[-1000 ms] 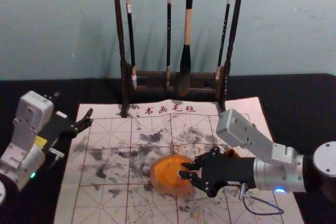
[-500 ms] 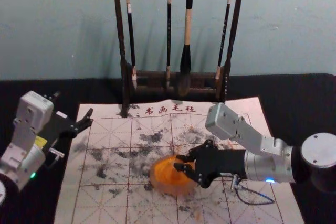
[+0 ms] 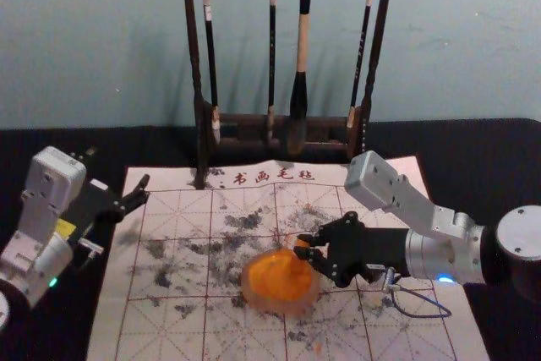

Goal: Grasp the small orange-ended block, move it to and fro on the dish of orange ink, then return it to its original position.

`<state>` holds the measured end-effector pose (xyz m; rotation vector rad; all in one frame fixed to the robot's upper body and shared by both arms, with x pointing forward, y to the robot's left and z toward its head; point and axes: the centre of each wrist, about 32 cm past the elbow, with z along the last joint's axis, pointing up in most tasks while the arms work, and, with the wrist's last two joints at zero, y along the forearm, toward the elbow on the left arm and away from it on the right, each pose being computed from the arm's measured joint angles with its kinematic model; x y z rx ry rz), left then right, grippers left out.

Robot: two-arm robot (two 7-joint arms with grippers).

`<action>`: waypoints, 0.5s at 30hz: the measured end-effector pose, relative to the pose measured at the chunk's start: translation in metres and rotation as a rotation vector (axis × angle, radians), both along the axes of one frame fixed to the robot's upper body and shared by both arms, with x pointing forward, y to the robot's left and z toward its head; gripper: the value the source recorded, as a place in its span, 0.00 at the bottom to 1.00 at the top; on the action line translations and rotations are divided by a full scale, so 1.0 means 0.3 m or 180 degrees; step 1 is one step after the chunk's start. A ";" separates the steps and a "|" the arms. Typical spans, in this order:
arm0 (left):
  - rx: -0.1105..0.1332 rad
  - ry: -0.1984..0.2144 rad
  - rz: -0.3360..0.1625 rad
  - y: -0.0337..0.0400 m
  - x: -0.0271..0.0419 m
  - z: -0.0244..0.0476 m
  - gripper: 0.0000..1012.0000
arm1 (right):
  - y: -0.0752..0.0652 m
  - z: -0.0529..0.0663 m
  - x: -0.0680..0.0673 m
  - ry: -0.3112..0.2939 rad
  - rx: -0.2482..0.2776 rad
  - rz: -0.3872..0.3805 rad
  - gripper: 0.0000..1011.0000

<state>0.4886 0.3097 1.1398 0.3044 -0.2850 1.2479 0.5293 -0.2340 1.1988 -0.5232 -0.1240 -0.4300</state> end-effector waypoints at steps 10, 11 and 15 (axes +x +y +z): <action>0.0000 0.0000 0.0000 0.000 0.000 0.000 0.99 | -0.021 0.001 -0.041 0.0063 0.0053 0.0059 0.09; 0.0000 0.0000 0.0000 0.000 0.000 0.000 0.99 | -0.020 0.002 -0.045 0.0068 0.0060 0.0071 0.09; 0.0000 0.0000 0.0000 0.000 0.000 0.000 0.99 | -0.016 0.001 -0.064 0.0096 0.0074 0.0139 0.09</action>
